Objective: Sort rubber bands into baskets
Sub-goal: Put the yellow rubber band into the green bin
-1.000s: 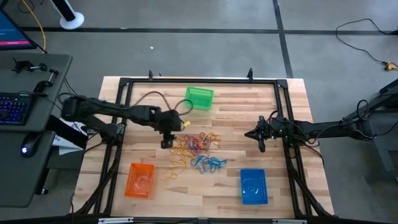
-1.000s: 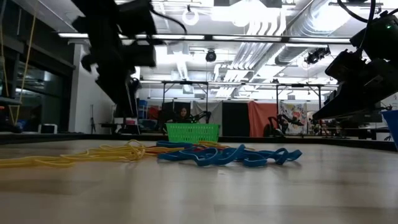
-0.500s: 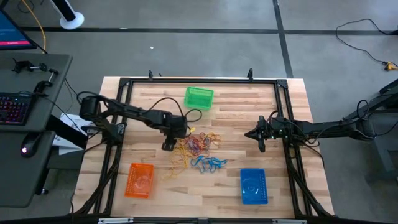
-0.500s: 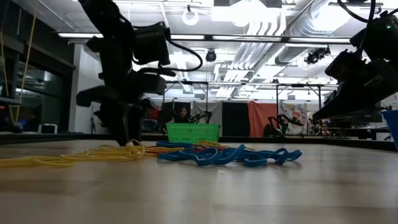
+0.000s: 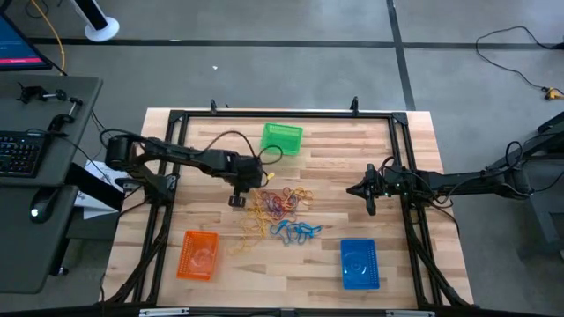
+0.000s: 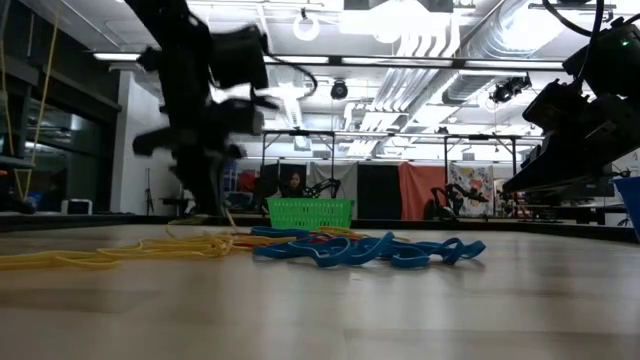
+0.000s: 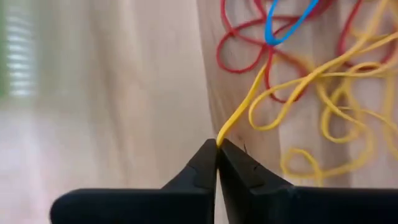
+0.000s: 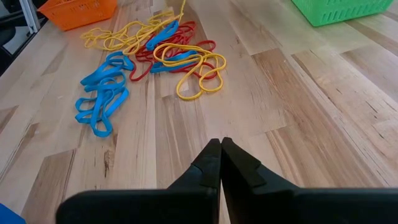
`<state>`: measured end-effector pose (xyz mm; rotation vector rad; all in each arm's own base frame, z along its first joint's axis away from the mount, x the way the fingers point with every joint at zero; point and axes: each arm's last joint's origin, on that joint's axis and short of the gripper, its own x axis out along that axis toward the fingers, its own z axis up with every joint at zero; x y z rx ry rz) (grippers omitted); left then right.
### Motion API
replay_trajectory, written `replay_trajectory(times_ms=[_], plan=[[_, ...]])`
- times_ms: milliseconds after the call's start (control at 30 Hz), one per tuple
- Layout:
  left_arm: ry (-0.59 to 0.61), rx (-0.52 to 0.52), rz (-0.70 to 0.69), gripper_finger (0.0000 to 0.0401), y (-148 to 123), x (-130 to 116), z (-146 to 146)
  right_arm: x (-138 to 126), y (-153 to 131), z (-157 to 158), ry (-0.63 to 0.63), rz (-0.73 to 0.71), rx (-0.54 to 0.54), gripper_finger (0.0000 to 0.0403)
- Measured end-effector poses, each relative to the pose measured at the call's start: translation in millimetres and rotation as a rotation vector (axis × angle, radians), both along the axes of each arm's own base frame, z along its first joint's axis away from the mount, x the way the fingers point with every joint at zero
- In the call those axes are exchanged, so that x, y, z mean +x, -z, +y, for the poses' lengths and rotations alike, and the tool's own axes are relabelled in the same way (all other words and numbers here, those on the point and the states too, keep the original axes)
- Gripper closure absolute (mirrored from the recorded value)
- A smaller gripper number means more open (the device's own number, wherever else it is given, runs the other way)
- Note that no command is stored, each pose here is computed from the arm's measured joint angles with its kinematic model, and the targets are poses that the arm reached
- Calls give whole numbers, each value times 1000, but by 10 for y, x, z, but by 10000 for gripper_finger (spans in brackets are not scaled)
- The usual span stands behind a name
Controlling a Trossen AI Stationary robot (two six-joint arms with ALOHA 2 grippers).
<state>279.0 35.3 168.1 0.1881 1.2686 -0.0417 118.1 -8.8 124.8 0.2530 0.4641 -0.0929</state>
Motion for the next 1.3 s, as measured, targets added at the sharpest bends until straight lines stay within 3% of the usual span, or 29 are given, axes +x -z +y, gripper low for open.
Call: replay_trajectory(times_ms=[400,567,667,767,1000,1300], plan=[[-65,58,-308,400,-1298,-60,81,0,-1,0,0,0,0,402],[-127,250,-455,401,-1593,82,177,0,-1,0,0,0,0,402],[-206,350,-523,401,-1634,150,356,0,-1,0,0,0,0,402],[-276,381,-549,401,-1603,193,592,0,-1,-1,1,0,0,402],[-394,337,-545,401,-1263,392,1094,0,-1,-1,1,0,0,402],[-404,309,-483,401,-824,635,1259,0,0,0,1,0,0,402]])
